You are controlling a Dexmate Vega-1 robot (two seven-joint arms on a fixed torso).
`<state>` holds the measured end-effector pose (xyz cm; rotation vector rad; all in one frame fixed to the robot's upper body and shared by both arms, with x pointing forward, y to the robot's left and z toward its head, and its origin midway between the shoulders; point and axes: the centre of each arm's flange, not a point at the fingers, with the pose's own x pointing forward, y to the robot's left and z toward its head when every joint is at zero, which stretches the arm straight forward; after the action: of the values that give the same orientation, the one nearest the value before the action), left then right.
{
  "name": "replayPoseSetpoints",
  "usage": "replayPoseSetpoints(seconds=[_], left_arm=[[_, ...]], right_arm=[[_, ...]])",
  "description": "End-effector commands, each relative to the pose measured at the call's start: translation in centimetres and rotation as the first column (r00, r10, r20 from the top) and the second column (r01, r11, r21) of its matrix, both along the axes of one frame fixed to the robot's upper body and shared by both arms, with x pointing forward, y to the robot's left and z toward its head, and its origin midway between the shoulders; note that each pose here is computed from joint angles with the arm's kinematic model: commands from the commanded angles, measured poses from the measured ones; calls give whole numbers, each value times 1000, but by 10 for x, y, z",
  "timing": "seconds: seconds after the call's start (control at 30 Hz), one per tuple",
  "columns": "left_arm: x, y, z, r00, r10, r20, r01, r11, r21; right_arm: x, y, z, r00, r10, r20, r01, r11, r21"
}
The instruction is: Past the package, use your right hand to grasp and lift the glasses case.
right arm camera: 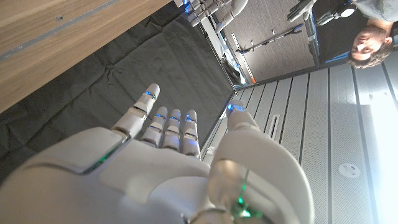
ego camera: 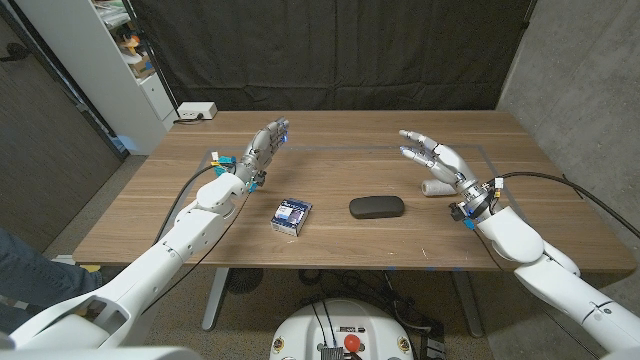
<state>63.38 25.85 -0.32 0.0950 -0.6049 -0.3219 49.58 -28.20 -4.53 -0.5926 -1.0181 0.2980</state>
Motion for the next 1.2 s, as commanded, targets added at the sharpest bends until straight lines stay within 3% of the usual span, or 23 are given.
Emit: replayPoseSetpoints(seconds=[0.03,0.7,1.2], left_arm=[[0,-3,1,1000,-2,2,2,1000,4],[2,-9,2,1000,-10,-1,10,1000,0],[3,-10,-2,1000,-11,-7,11,1000,-2]], right_arm=[[-6,0,0,998,-45,45,48,997,-68],[-10,4,-1,992,-83,90,98,979,-176],[-13,9,-3,977,-139,161,178,950,-255]])
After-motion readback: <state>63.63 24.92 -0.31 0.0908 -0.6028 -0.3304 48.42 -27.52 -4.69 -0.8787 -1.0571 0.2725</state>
